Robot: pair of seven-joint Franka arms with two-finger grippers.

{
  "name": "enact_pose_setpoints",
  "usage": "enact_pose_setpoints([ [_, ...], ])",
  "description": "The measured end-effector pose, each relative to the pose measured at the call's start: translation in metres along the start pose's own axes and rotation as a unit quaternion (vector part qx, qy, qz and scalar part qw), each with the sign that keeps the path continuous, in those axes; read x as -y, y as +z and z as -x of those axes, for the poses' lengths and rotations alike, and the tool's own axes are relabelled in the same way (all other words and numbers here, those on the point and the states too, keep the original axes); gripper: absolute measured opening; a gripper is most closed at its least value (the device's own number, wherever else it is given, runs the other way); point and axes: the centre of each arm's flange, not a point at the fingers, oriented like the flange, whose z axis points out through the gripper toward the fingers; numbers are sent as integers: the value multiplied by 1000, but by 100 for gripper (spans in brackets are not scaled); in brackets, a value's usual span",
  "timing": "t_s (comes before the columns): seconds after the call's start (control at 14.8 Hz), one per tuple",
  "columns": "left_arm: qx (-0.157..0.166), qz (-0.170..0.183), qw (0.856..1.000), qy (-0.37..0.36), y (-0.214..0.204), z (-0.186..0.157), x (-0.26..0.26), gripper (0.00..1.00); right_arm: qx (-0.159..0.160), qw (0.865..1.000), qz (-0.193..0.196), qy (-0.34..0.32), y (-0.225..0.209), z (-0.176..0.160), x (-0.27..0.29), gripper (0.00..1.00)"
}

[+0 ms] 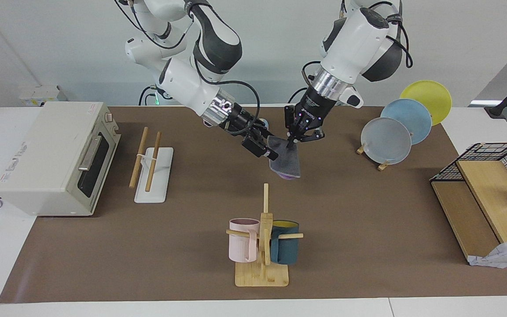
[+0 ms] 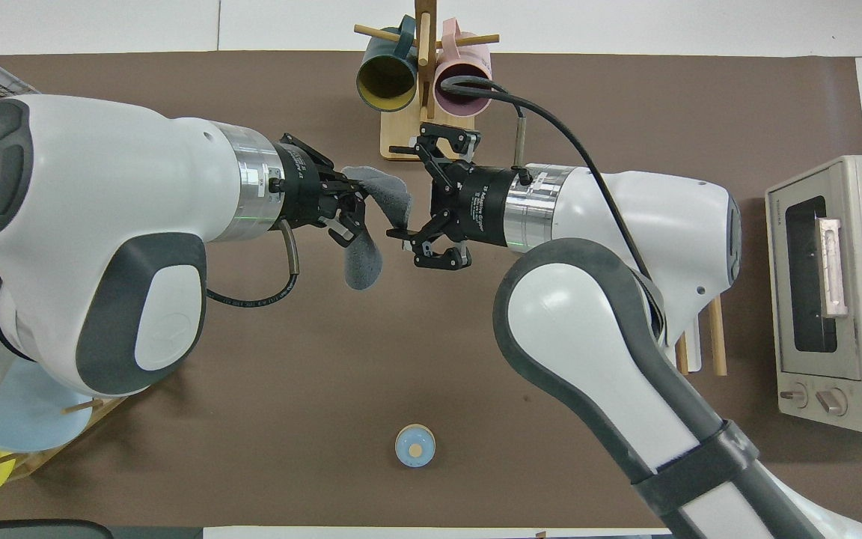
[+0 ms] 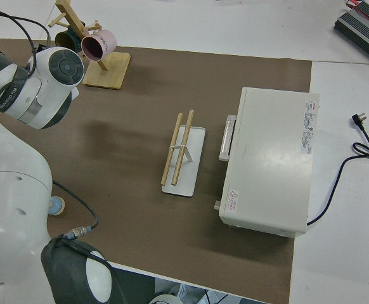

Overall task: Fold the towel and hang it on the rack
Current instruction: 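Grasp the hanging towel with the right gripper beside the left gripper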

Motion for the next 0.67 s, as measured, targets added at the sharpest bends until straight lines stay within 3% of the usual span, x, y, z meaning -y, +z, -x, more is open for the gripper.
enact_pose_setpoints([
  [0.27, 0, 0, 1000, -5, 0, 0, 0, 2, -7, 1000, -7, -5, 14, 5, -8, 97],
  [0.67, 0, 1, 1000, -10, 0, -1, -2, 2, -9, 1000, -9, -14, 17, 6, -10, 36],
])
